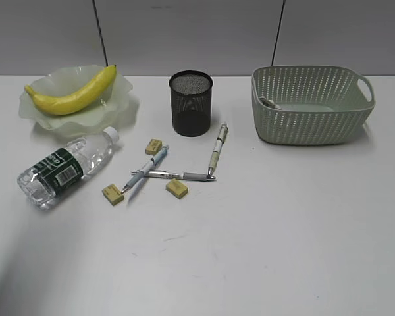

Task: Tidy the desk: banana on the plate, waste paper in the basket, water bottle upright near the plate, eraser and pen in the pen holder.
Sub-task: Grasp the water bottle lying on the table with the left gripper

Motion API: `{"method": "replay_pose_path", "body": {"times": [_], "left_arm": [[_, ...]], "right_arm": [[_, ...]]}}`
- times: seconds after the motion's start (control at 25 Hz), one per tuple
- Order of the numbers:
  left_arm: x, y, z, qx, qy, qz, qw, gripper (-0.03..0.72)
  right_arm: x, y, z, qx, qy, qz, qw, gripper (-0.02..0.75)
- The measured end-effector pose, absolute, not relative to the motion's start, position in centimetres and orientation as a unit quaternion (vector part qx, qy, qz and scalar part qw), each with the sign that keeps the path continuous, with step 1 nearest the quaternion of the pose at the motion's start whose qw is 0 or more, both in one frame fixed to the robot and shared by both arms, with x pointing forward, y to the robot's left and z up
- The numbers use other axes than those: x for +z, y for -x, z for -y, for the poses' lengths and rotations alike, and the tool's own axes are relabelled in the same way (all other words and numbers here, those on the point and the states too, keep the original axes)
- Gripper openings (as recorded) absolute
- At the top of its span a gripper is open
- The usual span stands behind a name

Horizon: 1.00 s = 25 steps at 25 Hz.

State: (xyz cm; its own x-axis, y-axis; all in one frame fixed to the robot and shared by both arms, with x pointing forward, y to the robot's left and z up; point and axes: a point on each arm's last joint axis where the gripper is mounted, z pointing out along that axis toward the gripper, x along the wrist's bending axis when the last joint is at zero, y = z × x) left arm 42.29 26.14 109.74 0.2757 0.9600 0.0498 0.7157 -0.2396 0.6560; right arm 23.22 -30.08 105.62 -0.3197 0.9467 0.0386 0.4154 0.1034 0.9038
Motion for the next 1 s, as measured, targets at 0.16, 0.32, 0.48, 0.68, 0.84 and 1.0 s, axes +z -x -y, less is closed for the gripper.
{"method": "replay_pose_path", "body": {"times": [0.16,0.32,0.48,0.68,0.84,1.0], "left_arm": [[108.4,-48.0,-24.4,0.186,-0.777,-0.558,0.224,0.479],[105.1,-53.0,-22.1,0.136,-0.809,-0.546,0.170,0.512],[102.0,-56.0,-20.4,0.102,-0.826,-0.539,0.131,0.531],[98.2,-58.1,-19.6,0.070,-0.836,-0.537,0.090,0.552],[96.5,-59.3,-19.4,0.064,-0.847,-0.523,0.073,0.556],[95.0,-59.9,-19.4,0.069,-0.855,-0.511,0.055,0.586]], "right_arm": [[105.6,-23.2,30.1,0.444,-0.501,-0.680,0.299,0.349],[105.6,-23.2,30.1,0.444,-0.501,-0.680,0.299,0.349],[105.6,-23.2,30.1,0.444,-0.501,-0.680,0.299,0.349],[105.6,-23.2,30.1,0.444,-0.501,-0.680,0.299,0.349],[105.6,-23.2,30.1,0.445,-0.501,-0.680,0.299,0.349],[105.6,-23.2,30.1,0.445,-0.500,-0.680,0.299,0.349]]}}
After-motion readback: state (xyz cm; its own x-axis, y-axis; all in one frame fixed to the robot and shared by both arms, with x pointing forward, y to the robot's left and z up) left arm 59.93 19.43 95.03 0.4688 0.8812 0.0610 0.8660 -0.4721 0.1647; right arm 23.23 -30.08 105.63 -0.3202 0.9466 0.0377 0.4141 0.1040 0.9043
